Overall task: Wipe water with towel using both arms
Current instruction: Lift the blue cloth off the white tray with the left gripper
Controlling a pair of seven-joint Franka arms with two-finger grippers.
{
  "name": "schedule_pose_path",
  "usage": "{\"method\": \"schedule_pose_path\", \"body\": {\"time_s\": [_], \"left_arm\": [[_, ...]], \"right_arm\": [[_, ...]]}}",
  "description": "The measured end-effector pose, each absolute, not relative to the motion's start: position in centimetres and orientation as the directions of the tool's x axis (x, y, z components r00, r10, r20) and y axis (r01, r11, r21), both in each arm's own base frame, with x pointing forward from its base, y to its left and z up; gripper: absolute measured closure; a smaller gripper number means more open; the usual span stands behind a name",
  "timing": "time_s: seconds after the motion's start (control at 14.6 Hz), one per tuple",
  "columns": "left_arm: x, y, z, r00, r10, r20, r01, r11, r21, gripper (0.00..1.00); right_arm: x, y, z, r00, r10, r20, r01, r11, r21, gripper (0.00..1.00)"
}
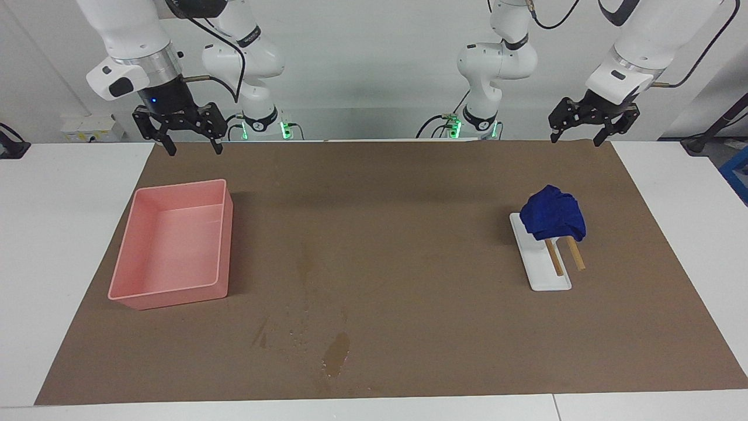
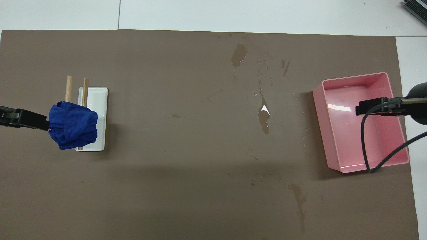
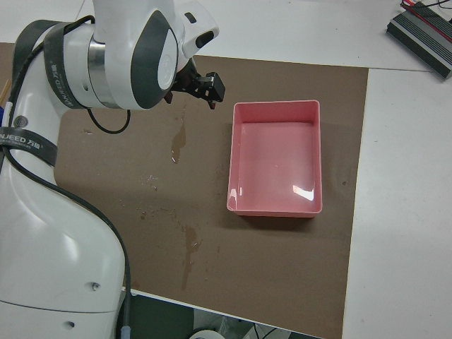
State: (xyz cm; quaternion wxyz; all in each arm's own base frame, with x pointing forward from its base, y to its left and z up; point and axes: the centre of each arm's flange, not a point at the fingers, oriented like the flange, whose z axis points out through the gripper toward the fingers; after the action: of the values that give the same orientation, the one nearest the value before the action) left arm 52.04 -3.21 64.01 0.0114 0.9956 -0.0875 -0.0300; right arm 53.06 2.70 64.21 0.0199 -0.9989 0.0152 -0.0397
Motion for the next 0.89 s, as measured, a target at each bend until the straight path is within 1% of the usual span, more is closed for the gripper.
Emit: {"method": "schedule_pose_path", "body": {"time_s": [0.55,0.89], "left_arm": [[52.0,-3.2,63.9,0.983,-0.172,-0.061,-0.171,-0.985,0.028,0.0],[52.6,-2.7,62.7,0.998,-0.065,-0.019,-0.065,-0.998,0.023,0.0]], "right_arm": [[53.1,2.7,64.2,0.996,-0.032,0.078,-0.029,-0.999,-0.041,0.0],[53.1,2.8,64.1,0.997,-0.03,0.075,-0.027,-0.999,-0.041,0.0]]}}
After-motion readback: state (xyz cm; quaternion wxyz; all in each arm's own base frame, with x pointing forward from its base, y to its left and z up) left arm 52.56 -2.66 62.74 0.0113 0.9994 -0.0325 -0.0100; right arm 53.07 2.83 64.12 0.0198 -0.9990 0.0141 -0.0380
